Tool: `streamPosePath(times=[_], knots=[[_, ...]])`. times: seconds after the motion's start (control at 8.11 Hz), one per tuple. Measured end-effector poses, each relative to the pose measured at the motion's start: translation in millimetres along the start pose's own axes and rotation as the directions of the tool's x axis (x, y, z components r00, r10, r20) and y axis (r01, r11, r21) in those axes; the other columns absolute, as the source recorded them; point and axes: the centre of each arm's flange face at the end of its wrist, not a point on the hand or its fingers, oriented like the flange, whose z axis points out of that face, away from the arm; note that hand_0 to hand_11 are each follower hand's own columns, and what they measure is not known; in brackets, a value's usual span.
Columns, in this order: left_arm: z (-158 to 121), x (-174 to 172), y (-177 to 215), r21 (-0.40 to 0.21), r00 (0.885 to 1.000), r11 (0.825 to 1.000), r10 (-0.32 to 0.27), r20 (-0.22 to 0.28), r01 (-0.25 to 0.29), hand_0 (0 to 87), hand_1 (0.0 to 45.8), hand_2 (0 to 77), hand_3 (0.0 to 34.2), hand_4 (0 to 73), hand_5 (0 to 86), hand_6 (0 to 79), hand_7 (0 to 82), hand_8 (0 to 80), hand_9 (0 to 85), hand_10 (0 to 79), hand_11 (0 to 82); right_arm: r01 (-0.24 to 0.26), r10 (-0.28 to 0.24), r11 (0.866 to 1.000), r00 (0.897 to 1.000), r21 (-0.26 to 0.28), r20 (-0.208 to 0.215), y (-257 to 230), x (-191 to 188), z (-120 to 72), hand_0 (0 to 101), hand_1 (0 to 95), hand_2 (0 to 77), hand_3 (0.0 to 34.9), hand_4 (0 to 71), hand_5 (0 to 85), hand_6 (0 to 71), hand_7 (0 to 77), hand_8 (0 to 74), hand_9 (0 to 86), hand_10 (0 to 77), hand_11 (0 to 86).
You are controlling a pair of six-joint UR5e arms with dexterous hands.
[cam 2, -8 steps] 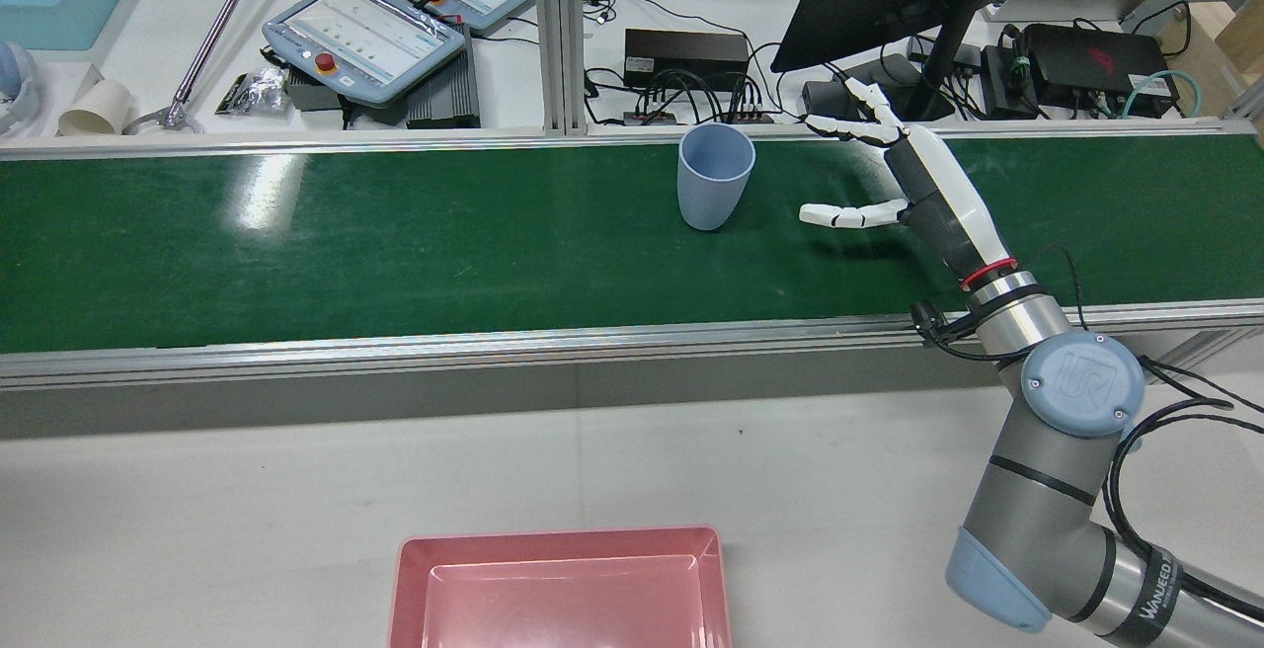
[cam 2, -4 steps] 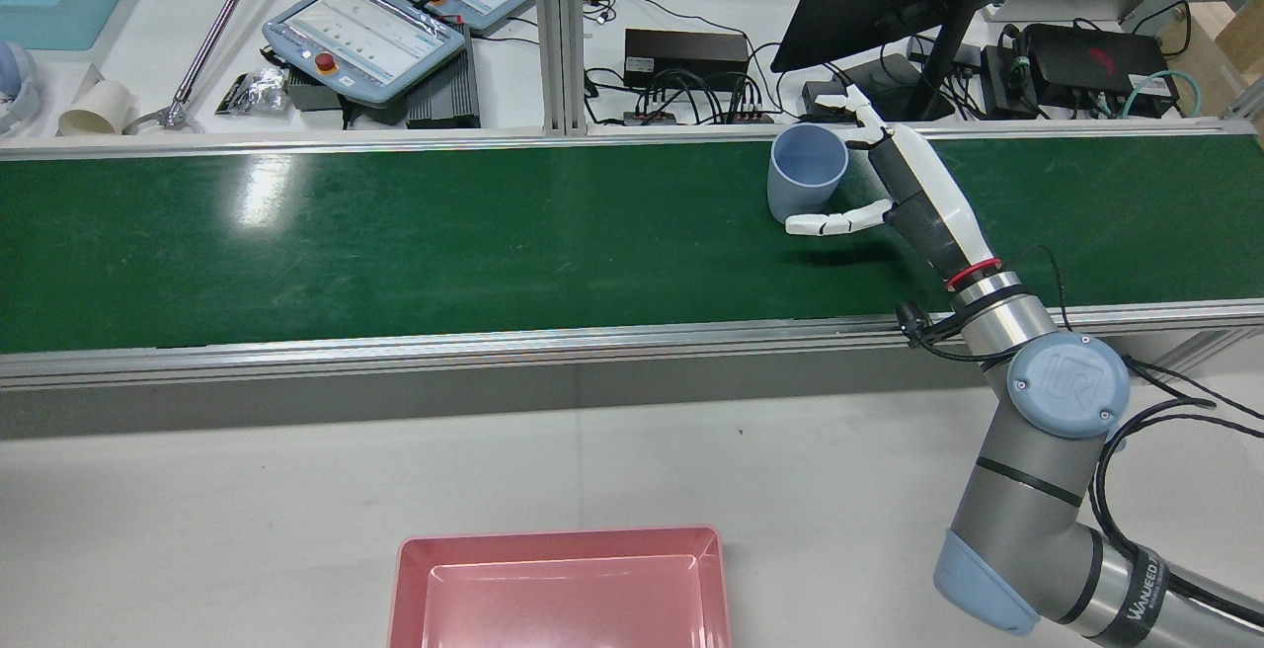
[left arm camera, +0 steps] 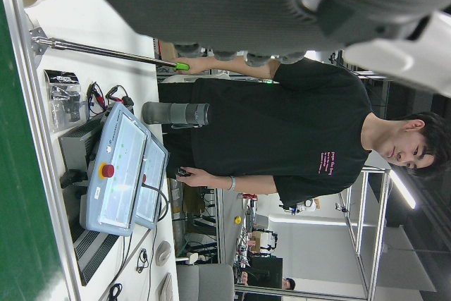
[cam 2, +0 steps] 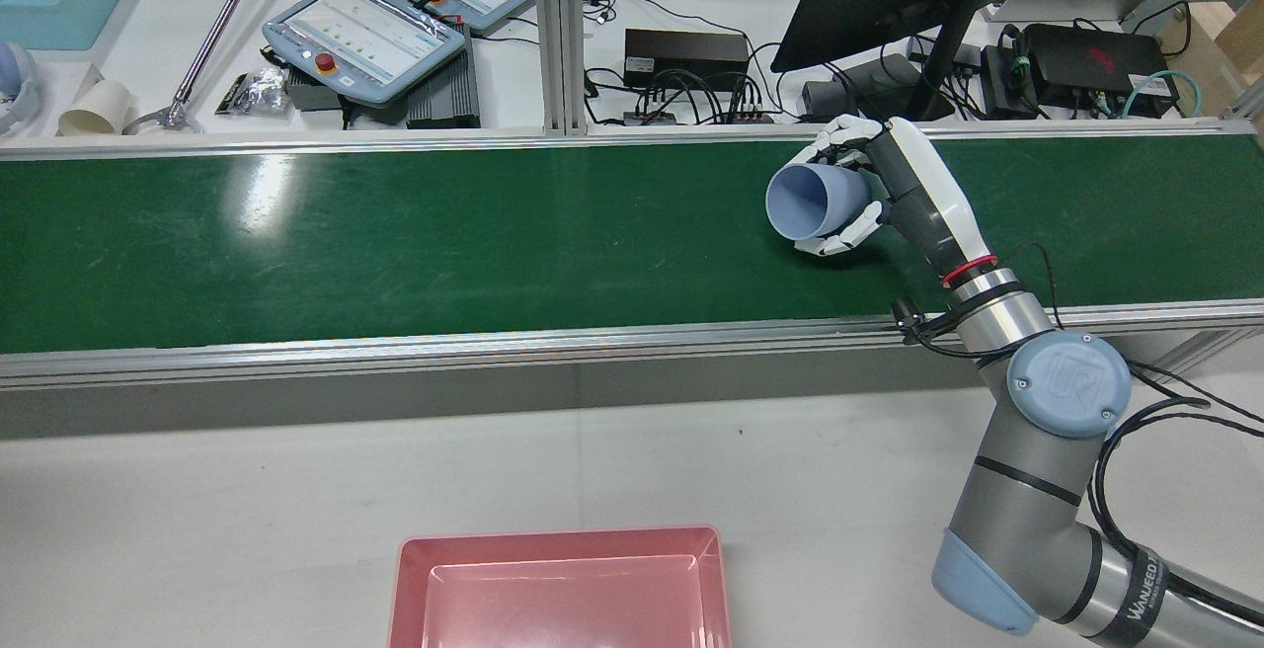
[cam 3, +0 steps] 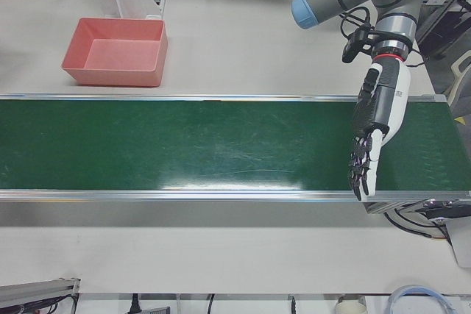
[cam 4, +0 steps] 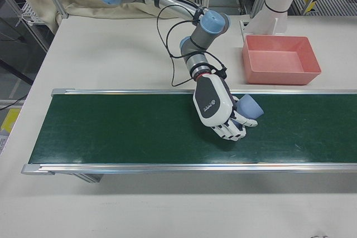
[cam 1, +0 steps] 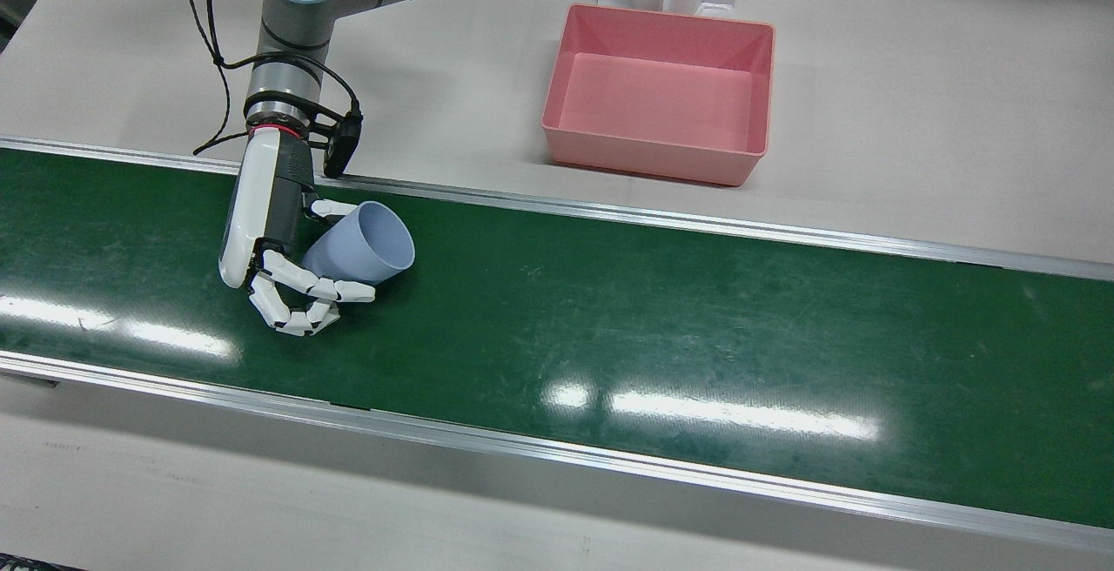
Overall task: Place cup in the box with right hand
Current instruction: 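Lift the blue cup off the conveyor with the right hand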
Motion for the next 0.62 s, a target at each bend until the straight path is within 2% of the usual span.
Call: streamPosePath(times=[0.12, 0.25, 0.37, 0.49, 0.62], knots=[[0, 0, 0, 0.000, 1.000, 1.000, 0.000, 0.000, 0.000, 0.0, 0.5, 0.5, 0.0, 1.1, 0.5, 0.5, 0.0, 0.0, 0.0, 0.0, 0.0, -0.022, 0.023, 1.000, 1.000, -0.010, 0.021, 6, -10, 2.4, 78, 4.4, 30.0, 0.4, 40.9, 18.5, 40.4, 65.4, 40.9, 50.2, 45.3, 48.5], [0, 0, 0, 0.001, 1.000, 1.000, 0.000, 0.000, 0.000, 0.1, 0.5, 0.5, 0.0, 1.1, 0.5, 0.5, 0.0, 0.0, 0.0, 0.0, 0.0, -0.050, 0.052, 0.998, 0.997, -0.026, 0.058, 13, -31, 6.1, 77, 2.7, 30.5, 1.0, 42.0, 19.6, 43.1, 69.8, 46.9, 55.1, 54.0, 58.4], [0, 0, 0, 0.001, 1.000, 1.000, 0.000, 0.000, 0.000, 0.1, 0.5, 0.5, 0.0, 1.1, 0.5, 0.5, 0.0, 0.0, 0.0, 0.0, 0.0, -0.077, 0.081, 0.996, 0.991, -0.049, 0.103, 22, -57, 8.7, 79, 1.6, 31.6, 0.3, 42.0, 20.2, 45.3, 68.7, 49.6, 55.1, 70.9, 70.9], [0, 0, -1, 0.002, 1.000, 1.000, 0.000, 0.000, 0.000, 0.0, 0.5, 0.5, 0.0, 1.1, 0.5, 0.0, 0.0, 0.0, 0.0, 0.0, 0.0, -0.090, 0.100, 0.993, 0.985, -0.073, 0.142, 33, -81, 9.1, 79, 1.6, 31.6, 0.3, 42.0, 20.2, 45.3, 68.7, 49.6, 55.1, 70.9, 70.9], [0, 0, -1, 0.002, 1.000, 1.000, 0.000, 0.000, 0.000, 0.0, 0.5, 0.5, 0.0, 1.1, 0.5, 0.0, 0.0, 0.0, 0.0, 0.0, 0.0, -0.093, 0.110, 0.990, 0.981, -0.108, 0.162, 53, -95, 4.5, 70, 1.6, 31.6, 0.0, 42.5, 20.2, 55.6, 77.4, 51.8, 56.7, 70.4, 68.2]])
